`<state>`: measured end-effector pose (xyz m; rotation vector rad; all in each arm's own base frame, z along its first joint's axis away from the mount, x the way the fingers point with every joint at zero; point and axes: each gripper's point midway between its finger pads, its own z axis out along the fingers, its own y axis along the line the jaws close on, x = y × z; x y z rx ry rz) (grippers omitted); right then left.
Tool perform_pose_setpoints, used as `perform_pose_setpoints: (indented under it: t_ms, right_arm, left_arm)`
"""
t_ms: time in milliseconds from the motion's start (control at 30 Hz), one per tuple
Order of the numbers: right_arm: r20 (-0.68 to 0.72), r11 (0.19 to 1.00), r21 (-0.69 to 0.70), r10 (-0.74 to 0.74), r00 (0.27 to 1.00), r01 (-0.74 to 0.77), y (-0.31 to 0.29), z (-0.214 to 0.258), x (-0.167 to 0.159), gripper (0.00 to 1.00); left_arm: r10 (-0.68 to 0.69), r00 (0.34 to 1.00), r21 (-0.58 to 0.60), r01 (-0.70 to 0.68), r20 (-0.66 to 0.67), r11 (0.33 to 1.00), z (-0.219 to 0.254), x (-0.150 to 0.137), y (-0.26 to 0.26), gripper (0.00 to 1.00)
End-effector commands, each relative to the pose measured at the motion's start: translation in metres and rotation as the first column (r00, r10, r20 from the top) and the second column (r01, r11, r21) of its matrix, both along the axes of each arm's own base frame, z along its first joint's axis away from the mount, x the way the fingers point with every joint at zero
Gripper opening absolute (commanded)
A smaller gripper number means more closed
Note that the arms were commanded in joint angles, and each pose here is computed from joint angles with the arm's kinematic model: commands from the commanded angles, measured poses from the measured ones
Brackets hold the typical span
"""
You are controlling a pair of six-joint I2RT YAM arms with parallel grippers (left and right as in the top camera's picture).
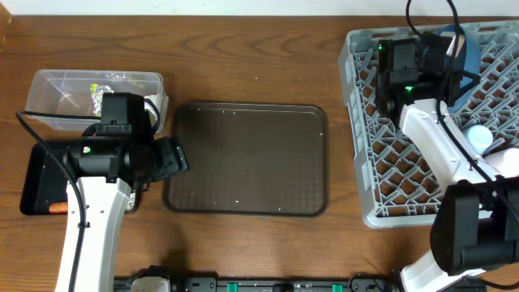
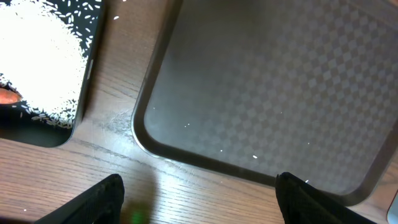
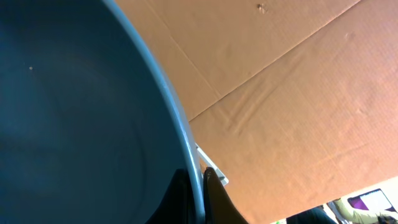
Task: Sort waste into correct bins and load items into the dishwasher rack
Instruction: 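Lower the blue plate upright into the rack slots and release it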
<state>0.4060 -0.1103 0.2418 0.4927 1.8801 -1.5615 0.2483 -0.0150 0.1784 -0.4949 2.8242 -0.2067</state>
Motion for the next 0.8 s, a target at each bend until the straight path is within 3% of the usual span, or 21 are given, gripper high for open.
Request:
perform_pose_setpoints:
  t_ms: [0, 567, 633, 767]
  right_arm:
    - [-0.079, 0.997, 0.039, 0.068, 0.995, -0.065, 0.013, -0.029, 0.013, 0.01]
    - [-0.176, 0.974, 0.139, 0.202, 0.963, -0.179, 0.040, -0.054, 0.020, 0.02]
    - [-0.190, 0.972, 0.139, 0.213, 0.958, -0.189, 0.045, -0.055, 0.019, 0.08]
    - [-0.234, 0.964, 0.147, 0.251, 0.939, -0.221, 0.059, -0.059, 0.017, 0.40]
  left_arm:
    - [0.003, 1.000, 0.010, -0.003, 0.000, 1.000, -0.001, 0.002, 0.003, 0.79]
    - [0.002, 1.000, 0.010, -0.002, 0.008, 1.000, 0.000, 0.003, 0.003, 0.79]
    - [0.002, 1.000, 0.010, -0.002, 0.008, 1.000, 0.000, 0.004, 0.003, 0.79]
    - [0.003, 1.000, 0.010, -0.003, 0.008, 1.000, 0.000, 0.003, 0.003, 0.79]
